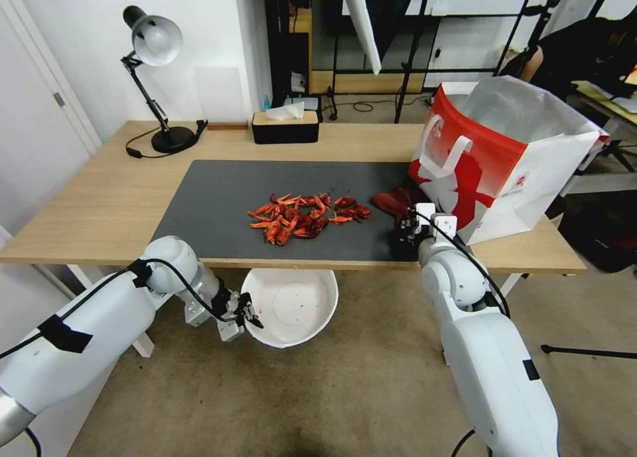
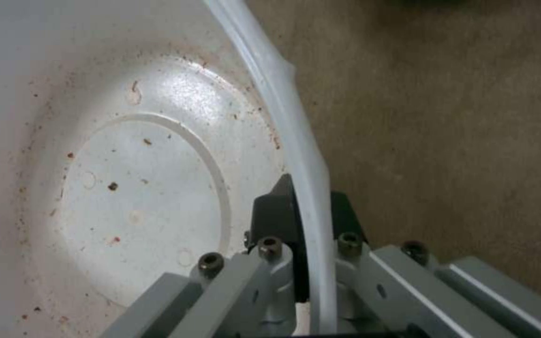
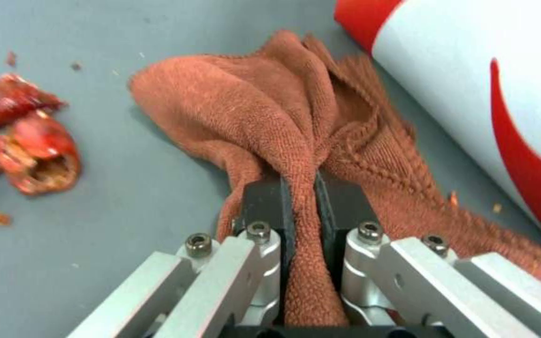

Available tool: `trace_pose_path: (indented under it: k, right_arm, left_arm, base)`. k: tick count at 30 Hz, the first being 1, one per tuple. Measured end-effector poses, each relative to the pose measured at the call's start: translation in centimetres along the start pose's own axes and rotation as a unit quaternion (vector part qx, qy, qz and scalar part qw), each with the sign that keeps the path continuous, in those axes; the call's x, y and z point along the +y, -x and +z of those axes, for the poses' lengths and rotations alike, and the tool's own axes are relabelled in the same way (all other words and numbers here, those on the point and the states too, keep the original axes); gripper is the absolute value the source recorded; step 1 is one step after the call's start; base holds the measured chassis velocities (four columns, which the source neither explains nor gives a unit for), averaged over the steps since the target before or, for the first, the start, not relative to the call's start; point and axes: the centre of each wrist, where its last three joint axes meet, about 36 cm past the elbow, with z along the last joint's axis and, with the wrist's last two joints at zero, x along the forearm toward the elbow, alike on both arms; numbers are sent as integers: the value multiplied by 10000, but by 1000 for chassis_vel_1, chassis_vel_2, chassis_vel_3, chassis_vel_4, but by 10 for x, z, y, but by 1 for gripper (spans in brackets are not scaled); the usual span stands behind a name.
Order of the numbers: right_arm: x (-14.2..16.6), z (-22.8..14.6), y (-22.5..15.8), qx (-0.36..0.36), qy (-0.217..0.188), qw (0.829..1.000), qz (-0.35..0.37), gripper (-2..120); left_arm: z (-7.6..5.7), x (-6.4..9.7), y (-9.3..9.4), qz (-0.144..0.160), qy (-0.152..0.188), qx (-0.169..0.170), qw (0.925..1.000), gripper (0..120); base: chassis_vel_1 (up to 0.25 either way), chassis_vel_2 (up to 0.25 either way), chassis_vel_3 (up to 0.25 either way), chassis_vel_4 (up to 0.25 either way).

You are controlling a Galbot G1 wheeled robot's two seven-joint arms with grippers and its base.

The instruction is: Sweep shrimp from table into container with towel, then put container into takeout bag.

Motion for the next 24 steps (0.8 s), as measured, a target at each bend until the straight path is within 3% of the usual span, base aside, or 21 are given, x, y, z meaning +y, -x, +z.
trace_pose_path:
  k: [21, 24]
  right_arm:
    - [-10, -13, -12, -501, -50, 9982, -312, 5]
    - [-18, -19, -6, -949, -113, 9931, -675, 5]
  left_arm:
    - [-2, -5, 4, -39, 11, -34, 10000, 0]
    - [0, -3, 1, -102, 14, -3, 9999, 0]
  base:
    - [0, 0, 0, 0]
    - [0, 0, 0, 0]
